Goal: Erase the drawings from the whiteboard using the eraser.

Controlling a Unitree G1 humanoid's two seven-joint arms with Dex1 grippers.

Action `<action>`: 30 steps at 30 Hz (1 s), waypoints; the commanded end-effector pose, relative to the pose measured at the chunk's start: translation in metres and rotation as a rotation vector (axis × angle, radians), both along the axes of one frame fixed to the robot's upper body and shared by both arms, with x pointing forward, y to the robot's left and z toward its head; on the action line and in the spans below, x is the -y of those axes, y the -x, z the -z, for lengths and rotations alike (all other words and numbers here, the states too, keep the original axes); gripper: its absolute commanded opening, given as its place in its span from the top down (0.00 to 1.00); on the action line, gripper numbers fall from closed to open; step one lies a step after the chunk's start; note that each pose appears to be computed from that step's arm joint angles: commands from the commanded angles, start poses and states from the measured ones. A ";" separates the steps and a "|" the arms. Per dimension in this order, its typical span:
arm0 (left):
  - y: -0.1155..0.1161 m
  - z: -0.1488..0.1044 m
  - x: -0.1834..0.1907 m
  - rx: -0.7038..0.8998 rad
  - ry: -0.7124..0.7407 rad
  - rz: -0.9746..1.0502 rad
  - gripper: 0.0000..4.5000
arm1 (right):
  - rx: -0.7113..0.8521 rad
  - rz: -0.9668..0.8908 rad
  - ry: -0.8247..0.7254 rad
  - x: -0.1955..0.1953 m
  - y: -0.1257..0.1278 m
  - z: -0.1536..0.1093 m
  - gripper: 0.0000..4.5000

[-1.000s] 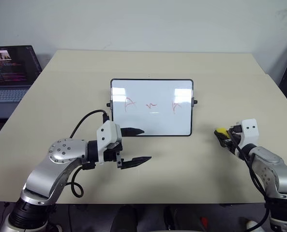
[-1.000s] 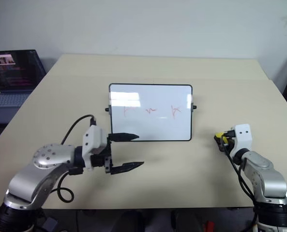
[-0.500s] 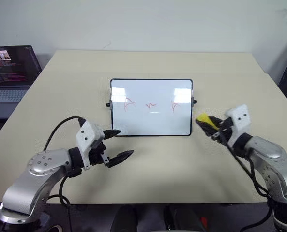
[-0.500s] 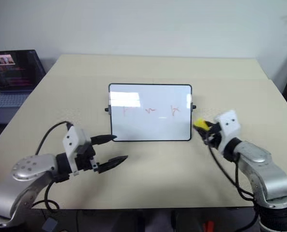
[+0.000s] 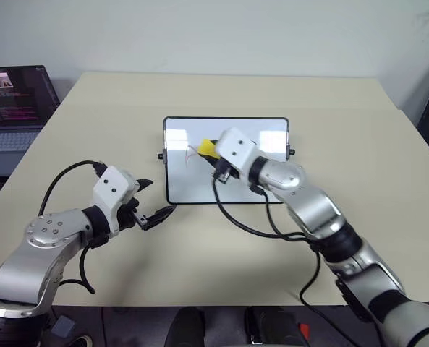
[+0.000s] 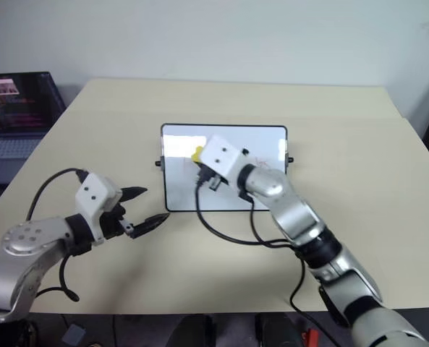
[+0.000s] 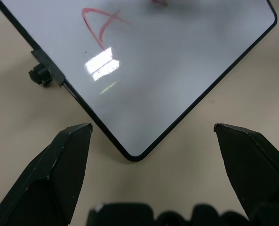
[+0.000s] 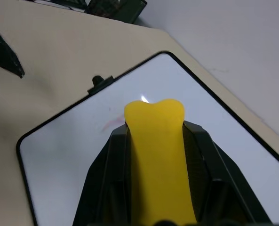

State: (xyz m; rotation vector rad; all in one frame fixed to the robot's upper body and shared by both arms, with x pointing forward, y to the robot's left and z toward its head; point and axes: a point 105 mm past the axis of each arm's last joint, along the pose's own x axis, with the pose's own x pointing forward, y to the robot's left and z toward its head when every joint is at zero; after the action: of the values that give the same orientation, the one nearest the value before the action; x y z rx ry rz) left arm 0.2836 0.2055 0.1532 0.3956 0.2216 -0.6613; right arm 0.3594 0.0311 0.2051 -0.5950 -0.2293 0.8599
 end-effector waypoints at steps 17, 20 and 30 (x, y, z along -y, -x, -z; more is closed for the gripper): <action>-0.012 -0.013 0.004 0.060 -0.035 0.029 0.00 | -0.017 -0.111 0.332 -0.026 -0.019 0.038 0.75; -0.012 -0.013 0.005 0.056 -0.034 0.035 0.00 | 0.101 -0.021 0.271 -0.027 -0.033 0.015 0.75; -0.009 -0.013 0.007 0.045 -0.026 0.047 0.00 | 0.091 -0.087 0.308 -0.045 -0.026 0.024 0.75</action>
State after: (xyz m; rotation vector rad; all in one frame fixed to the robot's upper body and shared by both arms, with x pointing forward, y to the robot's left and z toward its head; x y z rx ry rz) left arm 0.2942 0.2021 0.1567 0.4184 0.2120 -0.6834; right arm 0.3947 0.0677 0.1831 -0.8949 -0.2116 0.8972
